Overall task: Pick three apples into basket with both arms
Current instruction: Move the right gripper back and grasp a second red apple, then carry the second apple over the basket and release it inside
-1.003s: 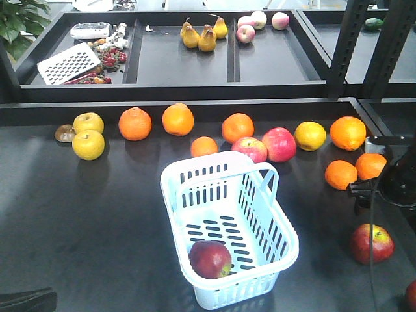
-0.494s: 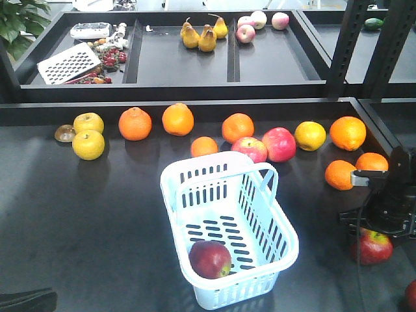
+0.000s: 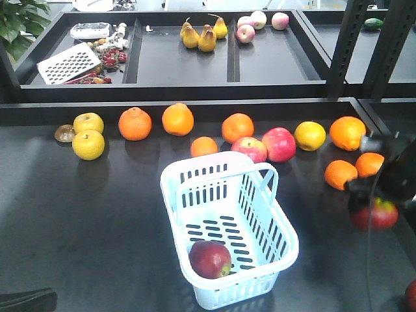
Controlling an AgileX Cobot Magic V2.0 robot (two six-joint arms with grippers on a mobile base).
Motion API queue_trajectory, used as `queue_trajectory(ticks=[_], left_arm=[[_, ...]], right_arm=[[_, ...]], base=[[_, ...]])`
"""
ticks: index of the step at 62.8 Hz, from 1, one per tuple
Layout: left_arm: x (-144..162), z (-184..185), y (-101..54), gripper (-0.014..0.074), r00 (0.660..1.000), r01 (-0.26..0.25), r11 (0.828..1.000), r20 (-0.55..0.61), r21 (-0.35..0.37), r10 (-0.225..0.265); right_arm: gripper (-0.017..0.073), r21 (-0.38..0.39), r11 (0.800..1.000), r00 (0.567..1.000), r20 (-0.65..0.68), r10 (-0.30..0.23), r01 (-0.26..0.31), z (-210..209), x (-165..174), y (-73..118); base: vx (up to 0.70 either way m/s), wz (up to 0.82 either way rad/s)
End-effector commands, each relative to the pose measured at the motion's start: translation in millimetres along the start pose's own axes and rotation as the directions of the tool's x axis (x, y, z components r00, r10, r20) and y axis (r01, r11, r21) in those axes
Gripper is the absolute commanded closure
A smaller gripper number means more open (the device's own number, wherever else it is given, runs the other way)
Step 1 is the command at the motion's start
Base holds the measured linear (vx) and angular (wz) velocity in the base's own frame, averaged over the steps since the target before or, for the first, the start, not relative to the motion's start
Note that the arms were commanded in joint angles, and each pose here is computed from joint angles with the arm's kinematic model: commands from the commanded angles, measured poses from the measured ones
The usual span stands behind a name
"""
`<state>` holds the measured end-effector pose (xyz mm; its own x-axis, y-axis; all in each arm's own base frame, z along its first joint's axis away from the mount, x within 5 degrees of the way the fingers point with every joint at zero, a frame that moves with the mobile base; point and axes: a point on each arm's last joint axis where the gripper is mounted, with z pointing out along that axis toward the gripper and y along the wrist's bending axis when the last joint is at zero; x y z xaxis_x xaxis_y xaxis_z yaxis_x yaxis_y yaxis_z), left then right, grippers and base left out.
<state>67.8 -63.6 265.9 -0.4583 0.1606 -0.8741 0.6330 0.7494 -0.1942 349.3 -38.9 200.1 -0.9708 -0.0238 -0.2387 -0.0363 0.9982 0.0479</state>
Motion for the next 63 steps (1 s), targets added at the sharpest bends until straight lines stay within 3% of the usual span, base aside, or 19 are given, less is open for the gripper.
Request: queue_trajectory(ticks=[1,11,19,22,25,32,35,37,44,54,58,63], left_arm=[[-12.7,-3.0,-0.6,0.0600,0.996,0.030,1.000,0.079,-0.005,-0.029],[-12.7,-3.0,-0.6,0.0600,0.996,0.030,1.000,0.079,-0.005,-0.029],[-12.9,-3.0,-0.5,0.0600,0.996,0.030,1.000,0.081,-0.006,-0.029],[-12.9,-3.0,-0.5,0.0600,0.996,0.030,1.000,0.081,-0.006,-0.029],[-12.9,-3.0,-0.5,0.0600,0.996,0.030,1.000,0.081,-0.006,-0.029],[-12.9,-3.0,-0.5,0.0600,0.996,0.030,1.000,0.081,-0.006,-0.029],[-12.9,-3.0,-0.5,0.0600,0.996,0.030,1.000,0.081,-0.006,-0.029],[-12.9,-3.0,-0.5,0.0600,0.996,0.030,1.000,0.081,-0.006,-0.029],[-12.8,-3.0,-0.5,0.0600,0.996,0.030,1.000,0.080,-0.005,-0.029],[-12.8,-3.0,-0.5,0.0600,0.996,0.030,1.000,0.080,-0.005,-0.029],[-12.8,-3.0,-0.5,0.0600,0.996,0.030,1.000,0.080,-0.005,-0.029],[-12.8,-3.0,-0.5,0.0600,0.996,0.030,1.000,0.080,-0.005,-0.029]], right_arm=[[0.0566,-0.086,0.995,0.988,0.147,-0.046,0.059,-65.1,3.0,15.5],[0.0564,-0.221,0.965,0.961,0.265,-0.081,0.142,-119.0,29.0,39.7],[0.0564,-0.347,0.919,0.942,0.330,-0.068,0.188,-129.5,60.3,58.3],[0.0564,-0.405,0.893,0.937,0.346,-0.052,0.199,-126.4,71.4,65.0],[0.0564,-0.472,0.854,0.932,0.361,-0.037,0.218,-120.5,81.7,72.8],[0.0564,-0.553,0.780,0.914,0.402,-0.058,0.293,-109.1,93.3,97.6],[0.0564,-0.566,0.767,0.912,0.407,-0.059,0.302,-103.3,94.1,110.7],[0.0564,-0.562,0.763,0.909,0.411,-0.077,0.319,-99.4,94.2,120.5],[0.0560,-0.509,0.778,0.883,0.454,-0.121,0.369,-87.4,88.6,151.3],[0.0529,-0.457,0.795,0.869,0.466,-0.168,0.399,-62.3,79.6,183.5],[0.0475,-0.440,0.793,0.863,0.462,-0.202,0.421,-52.2,75.3,190.5],[0.0365,-0.454,0.789,0.875,0.436,-0.208,0.414,-43.8,68.0,195.0]], base=[[0.00,0.00],[0.00,0.00],[0.00,0.00],[0.00,0.00],[0.00,0.00],[0.00,0.00],[0.00,0.00],[0.00,0.00],[0.00,0.00],[0.00,0.00],[0.00,0.00],[0.00,0.00]])
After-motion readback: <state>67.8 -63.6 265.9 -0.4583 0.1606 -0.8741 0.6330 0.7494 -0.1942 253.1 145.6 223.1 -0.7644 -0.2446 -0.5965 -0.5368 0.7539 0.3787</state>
